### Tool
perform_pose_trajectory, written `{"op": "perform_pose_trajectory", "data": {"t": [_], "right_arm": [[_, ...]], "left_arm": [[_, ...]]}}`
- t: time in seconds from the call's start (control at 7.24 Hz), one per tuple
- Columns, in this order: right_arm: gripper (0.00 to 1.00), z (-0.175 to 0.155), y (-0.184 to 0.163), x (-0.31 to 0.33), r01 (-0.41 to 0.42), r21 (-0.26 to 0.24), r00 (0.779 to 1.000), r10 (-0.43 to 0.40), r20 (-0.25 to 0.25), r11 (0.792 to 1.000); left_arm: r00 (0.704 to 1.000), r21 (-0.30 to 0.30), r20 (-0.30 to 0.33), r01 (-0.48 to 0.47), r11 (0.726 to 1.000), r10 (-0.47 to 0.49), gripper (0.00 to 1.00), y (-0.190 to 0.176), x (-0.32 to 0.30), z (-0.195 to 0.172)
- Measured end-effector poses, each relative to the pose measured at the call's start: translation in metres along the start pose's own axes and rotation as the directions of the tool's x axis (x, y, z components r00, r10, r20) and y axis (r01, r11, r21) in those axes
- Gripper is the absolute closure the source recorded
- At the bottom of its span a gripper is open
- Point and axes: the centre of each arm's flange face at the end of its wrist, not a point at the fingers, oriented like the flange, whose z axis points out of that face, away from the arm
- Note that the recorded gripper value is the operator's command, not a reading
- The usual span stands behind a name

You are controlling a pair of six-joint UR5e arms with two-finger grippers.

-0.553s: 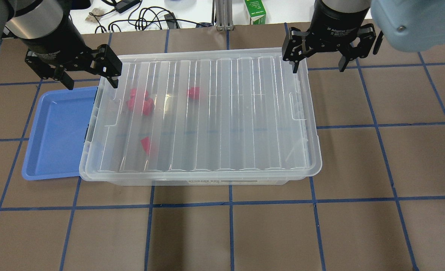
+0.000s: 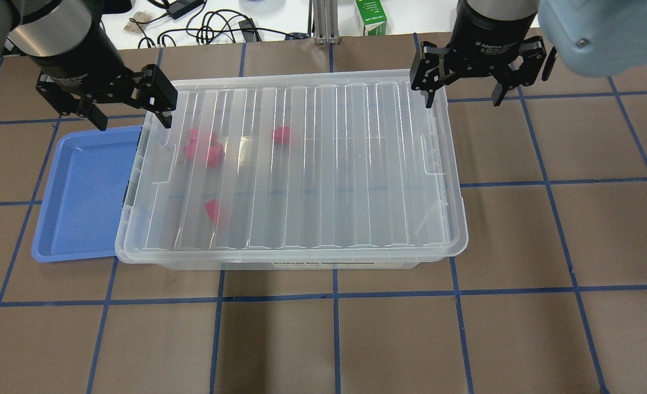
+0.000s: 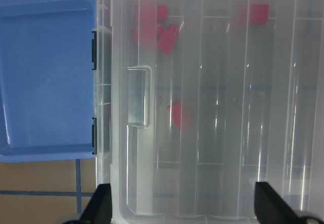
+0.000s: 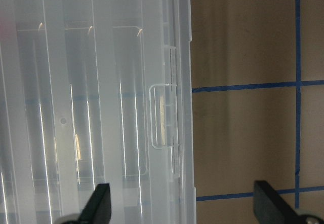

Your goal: Place red block in blue tray from box

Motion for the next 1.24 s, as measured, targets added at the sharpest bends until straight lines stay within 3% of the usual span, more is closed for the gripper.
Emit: {"op": "perform_pose_trajectory", "data": {"t": [0.55,0.69,0.97,1.24], "right_arm": [[0.0,0.01,-0.007,0.003,0.0,-0.01,1.0,0.0,-0.002,1.0],[0.0,0.028,-0.016,0.006,-0.001,-0.023,1.0,0.001,-0.025,1.0],[0.0,0.096,-0.041,0.01,-0.001,-0.062,0.997,-0.003,-0.076,0.998],[0.0,0.149,-0.04,0.021,0.011,-0.097,0.989,-0.025,-0.143,0.995]], "left_arm": [[1.0,-0.001,0.0,0.0,1.0,0.0,0.0,0.0,0.0,0.0],[1.0,-0.001,0.0,0.0,1.0,0.0,0.0,0.0,0.0,0.001],[1.0,-0.002,0.0,0.0,1.0,0.0,0.0,0.0,0.0,0.001],[1.0,-0.004,-0.001,0.0,1.0,0.0,0.0,-0.001,0.0,0.002]]}}
